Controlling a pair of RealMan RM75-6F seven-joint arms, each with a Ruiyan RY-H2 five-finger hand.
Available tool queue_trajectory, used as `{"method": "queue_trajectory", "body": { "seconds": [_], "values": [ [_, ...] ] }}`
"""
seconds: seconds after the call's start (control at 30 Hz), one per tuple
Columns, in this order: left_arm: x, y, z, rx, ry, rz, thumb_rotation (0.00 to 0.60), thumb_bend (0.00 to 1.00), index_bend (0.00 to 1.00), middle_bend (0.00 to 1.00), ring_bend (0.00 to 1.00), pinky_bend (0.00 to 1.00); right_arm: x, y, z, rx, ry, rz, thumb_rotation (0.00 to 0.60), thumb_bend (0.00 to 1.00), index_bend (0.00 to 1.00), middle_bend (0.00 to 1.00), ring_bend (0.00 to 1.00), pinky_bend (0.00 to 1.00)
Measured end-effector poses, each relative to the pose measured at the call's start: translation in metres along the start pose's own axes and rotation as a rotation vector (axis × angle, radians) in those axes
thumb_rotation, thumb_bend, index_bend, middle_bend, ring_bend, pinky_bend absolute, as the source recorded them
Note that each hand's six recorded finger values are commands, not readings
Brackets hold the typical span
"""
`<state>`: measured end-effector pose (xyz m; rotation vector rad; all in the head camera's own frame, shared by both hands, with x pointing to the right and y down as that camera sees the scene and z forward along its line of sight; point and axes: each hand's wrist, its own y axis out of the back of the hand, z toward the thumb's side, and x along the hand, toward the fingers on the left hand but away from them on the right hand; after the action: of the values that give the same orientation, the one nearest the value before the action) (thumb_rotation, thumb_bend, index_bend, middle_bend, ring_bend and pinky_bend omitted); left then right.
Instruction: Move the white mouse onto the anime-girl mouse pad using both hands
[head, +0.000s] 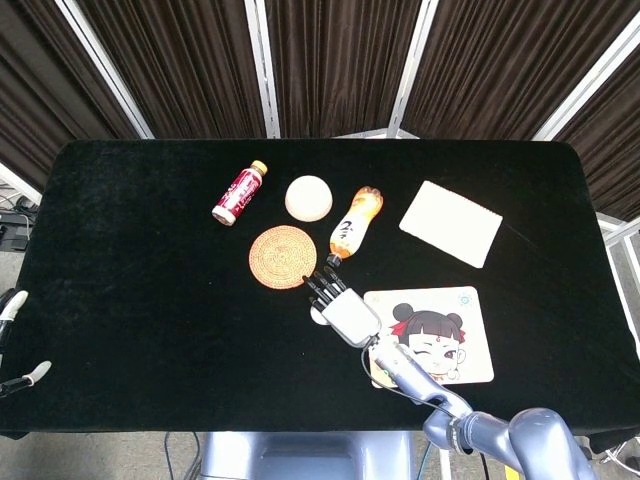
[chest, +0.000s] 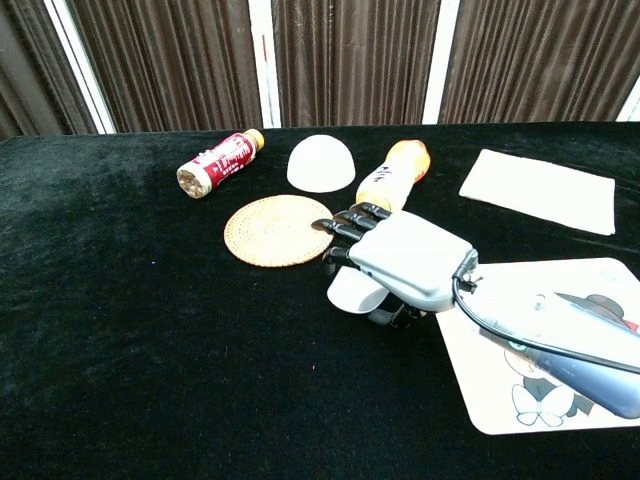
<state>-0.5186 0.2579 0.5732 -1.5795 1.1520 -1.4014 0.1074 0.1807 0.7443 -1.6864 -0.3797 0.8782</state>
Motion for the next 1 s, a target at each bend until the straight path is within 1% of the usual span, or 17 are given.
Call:
{"method": "queue_trajectory", "body": {
  "seconds": [0.27,0.57,0.7,0.8,1.0],
  "values": [
    [0.000,0.000,0.001,-0.009,-0.005,-0.009,0.600,0.12,0.00,0.00,0.00,0.00,-0.002,0.002,-0.001,0.066,-0.004,0.000,0.600,0.00,0.27,0.00,0.00,0.00],
    [0.000,-0.001,0.001,-0.020,-0.008,-0.020,0.600,0.12,0.00,0.00,0.00,0.00,0.001,0.010,-0.004,0.128,-0.039,0.005,0.600,0.00,0.27,0.00,0.00,0.00],
    [0.000,-0.001,0.003,-0.026,-0.013,-0.022,0.600,0.12,0.00,0.00,0.00,0.00,0.002,0.014,-0.005,0.142,-0.054,0.007,0.600,0.00,0.27,0.00,0.00,0.00],
    [0.000,0.000,0.005,-0.029,-0.018,-0.022,0.600,0.12,0.00,0.00,0.00,0.00,0.002,0.014,-0.009,0.153,-0.062,0.025,0.600,0.00,0.27,0.00,0.00,0.00],
    [0.000,-0.001,0.006,-0.030,-0.020,-0.025,0.600,0.12,0.00,0.00,0.00,0.00,0.000,0.012,-0.009,0.150,-0.063,0.031,0.600,0.00,0.27,0.00,0.00,0.00]
  ]
}}
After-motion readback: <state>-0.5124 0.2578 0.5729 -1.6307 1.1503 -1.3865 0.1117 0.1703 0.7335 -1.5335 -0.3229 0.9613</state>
